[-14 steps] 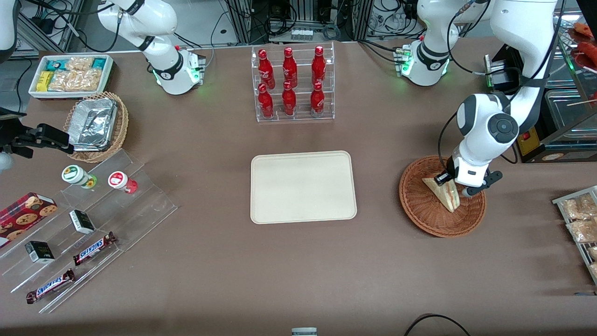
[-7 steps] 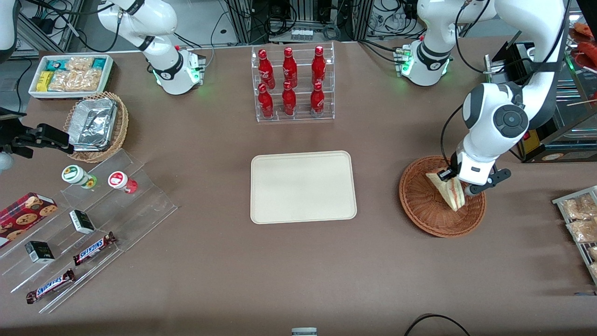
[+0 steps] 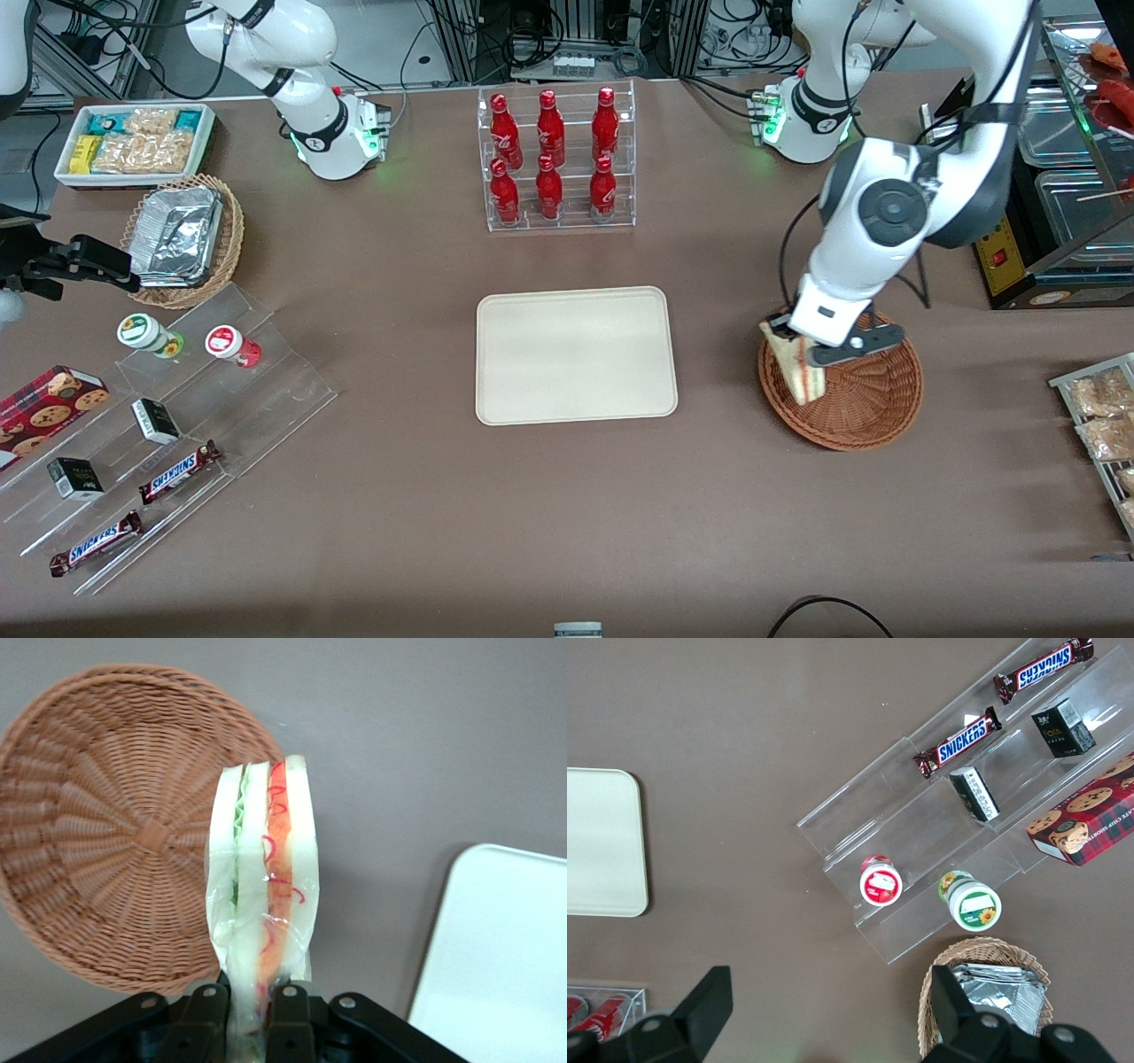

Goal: Place sandwich from basket to tray
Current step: 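Lift the sandwich and carry it over the cream tray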

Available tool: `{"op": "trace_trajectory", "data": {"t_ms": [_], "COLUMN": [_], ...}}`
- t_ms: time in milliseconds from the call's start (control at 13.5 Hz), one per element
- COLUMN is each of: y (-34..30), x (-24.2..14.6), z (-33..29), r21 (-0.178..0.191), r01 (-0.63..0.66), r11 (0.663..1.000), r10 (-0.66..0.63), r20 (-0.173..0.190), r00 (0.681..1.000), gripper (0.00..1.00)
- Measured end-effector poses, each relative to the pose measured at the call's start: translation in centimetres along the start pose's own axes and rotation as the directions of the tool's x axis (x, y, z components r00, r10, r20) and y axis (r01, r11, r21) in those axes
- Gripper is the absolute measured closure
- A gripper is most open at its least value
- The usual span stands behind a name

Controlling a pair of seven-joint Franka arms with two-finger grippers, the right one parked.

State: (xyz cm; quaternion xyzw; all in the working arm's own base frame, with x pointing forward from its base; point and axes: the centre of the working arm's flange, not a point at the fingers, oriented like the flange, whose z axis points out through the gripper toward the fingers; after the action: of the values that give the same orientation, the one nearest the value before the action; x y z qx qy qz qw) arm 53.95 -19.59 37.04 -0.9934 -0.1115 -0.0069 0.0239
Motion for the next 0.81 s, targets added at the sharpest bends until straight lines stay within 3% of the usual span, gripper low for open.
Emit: {"op": "trace_trajectory", "data": {"t_ms": [369, 812], "y": [10.4, 21.6], "x": [-2.2, -5.2], "z": [1.3, 4.1], "r21": [0.000, -0.017], "r01": [-0.139, -0.182], "r11": [0.990, 0.983], "r10": [0.139, 0.183], "r20": [0.025, 0.036], "r00": [0.990, 0.982], "gripper": [0.84, 0.84]}}
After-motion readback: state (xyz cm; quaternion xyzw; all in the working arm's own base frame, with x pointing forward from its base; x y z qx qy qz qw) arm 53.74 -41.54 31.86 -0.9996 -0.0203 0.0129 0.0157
